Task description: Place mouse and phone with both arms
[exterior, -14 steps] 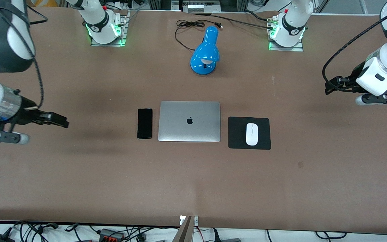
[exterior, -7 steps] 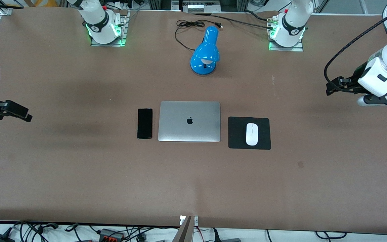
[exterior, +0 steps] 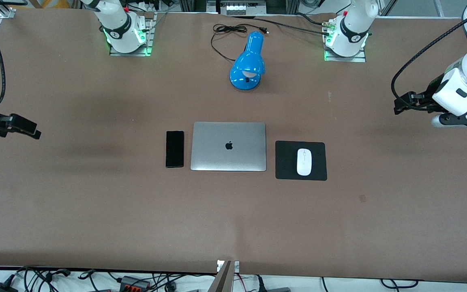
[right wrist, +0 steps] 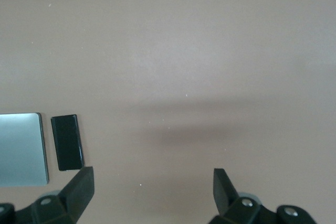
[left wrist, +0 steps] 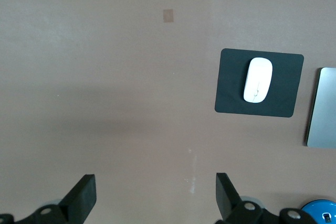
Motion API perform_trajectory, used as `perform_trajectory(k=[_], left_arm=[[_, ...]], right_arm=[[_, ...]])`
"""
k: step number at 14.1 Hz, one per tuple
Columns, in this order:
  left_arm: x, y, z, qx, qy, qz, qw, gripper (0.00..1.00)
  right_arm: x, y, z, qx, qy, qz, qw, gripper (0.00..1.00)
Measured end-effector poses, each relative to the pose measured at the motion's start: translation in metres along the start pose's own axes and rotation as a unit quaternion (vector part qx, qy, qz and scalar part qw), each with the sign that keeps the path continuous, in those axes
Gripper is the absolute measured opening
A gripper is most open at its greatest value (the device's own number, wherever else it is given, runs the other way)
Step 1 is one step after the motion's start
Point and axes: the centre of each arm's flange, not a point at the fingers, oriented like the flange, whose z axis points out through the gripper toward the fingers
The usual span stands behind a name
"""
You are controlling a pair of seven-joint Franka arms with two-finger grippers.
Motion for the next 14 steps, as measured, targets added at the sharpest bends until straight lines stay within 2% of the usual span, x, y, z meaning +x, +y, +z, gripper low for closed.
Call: perform_trajectory(k=[2,5,7,9,14], left_arm=[[-0.002,0.000,0.001,0.001,-0.007,0.000,1.000,1.00],[0.001,-0.003,-0.005,-0.001,0.006,-0.002,1.000,1.00],[0.000,-0.004,-0.007,-0.001,0.003,-0.003,1.000,1.00],[-0.005,-0.004,-0.014,0.001,-0.011,-0.003,1.000,1.00],[-0.003,-0.008,-0.030,-0.001,0.007,-0.006,1.000,1.00]], right_arm=[[-0.021,0.001,0.001,-0.006,0.004,-0.007,1.000,1.00],[-0.046,0.003,0.005,-0.013,-0.002,-0.018,1.000,1.00],[-0.057,0.003,0.008,-0.013,-0.003,-0.025,1.000,1.00],[-0.061,0.002,0.008,-0.013,-0.006,-0.027,1.000,1.00],[-0.062,0.006,0.004,-0.013,-0.003,-0.026,1.000,1.00]])
